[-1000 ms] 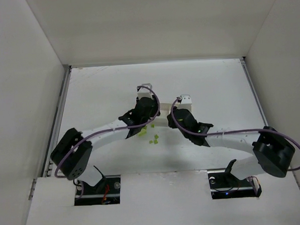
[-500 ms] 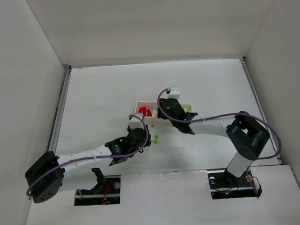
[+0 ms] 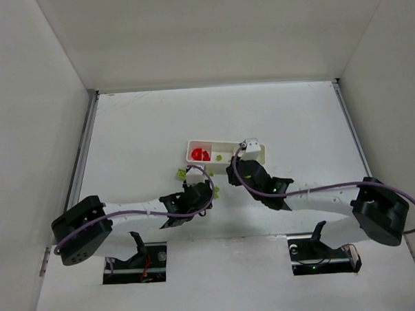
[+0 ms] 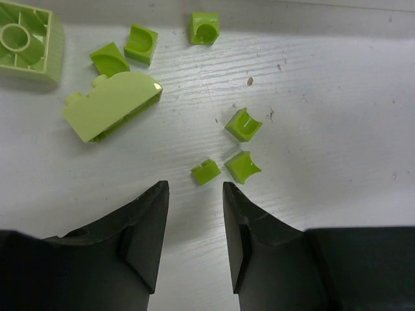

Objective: Sort the legos into containers by color

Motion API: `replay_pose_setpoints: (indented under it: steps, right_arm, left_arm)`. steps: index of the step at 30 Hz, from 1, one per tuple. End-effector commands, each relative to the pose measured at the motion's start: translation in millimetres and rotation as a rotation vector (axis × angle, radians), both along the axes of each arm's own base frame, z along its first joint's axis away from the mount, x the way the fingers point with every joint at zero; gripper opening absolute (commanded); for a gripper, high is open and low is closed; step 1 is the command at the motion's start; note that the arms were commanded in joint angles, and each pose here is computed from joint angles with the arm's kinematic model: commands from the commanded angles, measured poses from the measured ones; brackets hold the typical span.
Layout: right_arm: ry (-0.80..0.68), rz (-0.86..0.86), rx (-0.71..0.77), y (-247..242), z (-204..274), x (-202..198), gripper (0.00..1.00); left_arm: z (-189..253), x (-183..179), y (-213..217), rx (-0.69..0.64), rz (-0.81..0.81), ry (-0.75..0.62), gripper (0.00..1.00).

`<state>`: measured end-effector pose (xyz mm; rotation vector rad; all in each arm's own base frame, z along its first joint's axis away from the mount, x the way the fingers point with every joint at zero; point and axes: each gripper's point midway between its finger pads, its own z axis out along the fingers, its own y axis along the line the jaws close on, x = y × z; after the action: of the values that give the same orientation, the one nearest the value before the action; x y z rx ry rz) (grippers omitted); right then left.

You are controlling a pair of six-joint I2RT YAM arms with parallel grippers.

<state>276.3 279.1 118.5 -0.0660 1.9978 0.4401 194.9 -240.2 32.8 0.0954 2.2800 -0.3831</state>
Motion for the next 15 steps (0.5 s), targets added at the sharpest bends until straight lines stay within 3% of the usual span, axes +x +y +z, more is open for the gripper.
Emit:
replay_pose_setpoints:
  steps: [1, 15]
  right_arm:
    - [0.027, -0.059, 0.033, -19.9, -9.7, -12.4, 0.35]
    - [0.075, -0.012, 0.035, -20.8, -30.4, -46.8, 0.37]
  left_arm:
    - [13.0, 12.5, -11.9, -0.073, 0.047, -0.037, 0.35]
    - [-5.1, 17.9, -18.9, -0.042, 0.068, -0.003, 0.33]
